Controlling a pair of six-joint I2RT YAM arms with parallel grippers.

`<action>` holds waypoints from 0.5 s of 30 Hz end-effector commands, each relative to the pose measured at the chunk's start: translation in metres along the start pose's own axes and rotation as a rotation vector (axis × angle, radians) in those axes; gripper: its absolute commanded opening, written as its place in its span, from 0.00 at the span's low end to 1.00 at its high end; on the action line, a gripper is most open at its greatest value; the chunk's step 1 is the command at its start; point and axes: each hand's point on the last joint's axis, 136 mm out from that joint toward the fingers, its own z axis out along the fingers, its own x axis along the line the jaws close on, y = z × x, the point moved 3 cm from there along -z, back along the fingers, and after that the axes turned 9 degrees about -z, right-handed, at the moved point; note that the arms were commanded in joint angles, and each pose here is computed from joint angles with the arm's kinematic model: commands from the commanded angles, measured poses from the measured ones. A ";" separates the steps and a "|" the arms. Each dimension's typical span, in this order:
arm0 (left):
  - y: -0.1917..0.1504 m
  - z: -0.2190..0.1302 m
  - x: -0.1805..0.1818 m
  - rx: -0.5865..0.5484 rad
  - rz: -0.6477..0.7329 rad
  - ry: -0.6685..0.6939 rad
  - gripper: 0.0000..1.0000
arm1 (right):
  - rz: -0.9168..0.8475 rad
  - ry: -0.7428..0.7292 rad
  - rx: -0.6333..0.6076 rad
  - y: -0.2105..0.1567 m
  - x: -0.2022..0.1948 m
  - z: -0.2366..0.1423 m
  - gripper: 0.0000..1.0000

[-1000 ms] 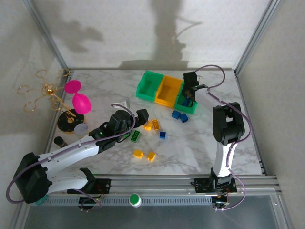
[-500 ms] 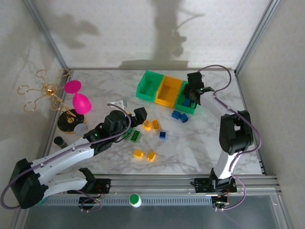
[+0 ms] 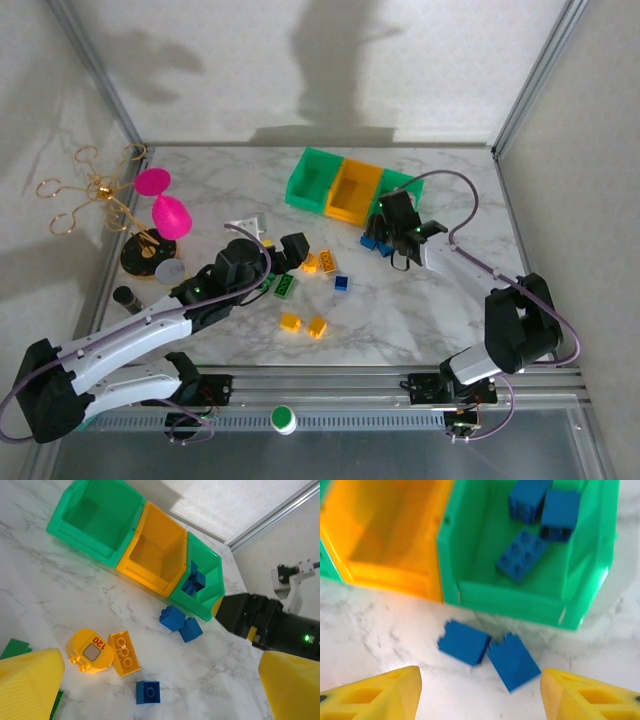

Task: Sort the legos into containers by color
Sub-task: Place the lego in the container, then pick up the lego from the center of the table.

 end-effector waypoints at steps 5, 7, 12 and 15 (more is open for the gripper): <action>-0.011 -0.002 0.003 0.012 -0.031 -0.011 1.00 | -0.026 -0.025 0.065 -0.042 -0.013 0.015 0.69; -0.013 -0.001 0.002 0.016 -0.034 -0.008 1.00 | -0.059 -0.043 0.081 -0.046 -0.015 0.022 0.70; -0.016 0.001 0.001 0.022 -0.031 0.000 1.00 | -0.102 -0.088 0.085 -0.042 -0.021 0.037 0.71; -0.015 0.000 0.000 0.022 -0.022 0.001 1.00 | -0.117 -0.088 0.088 -0.038 -0.023 0.045 0.71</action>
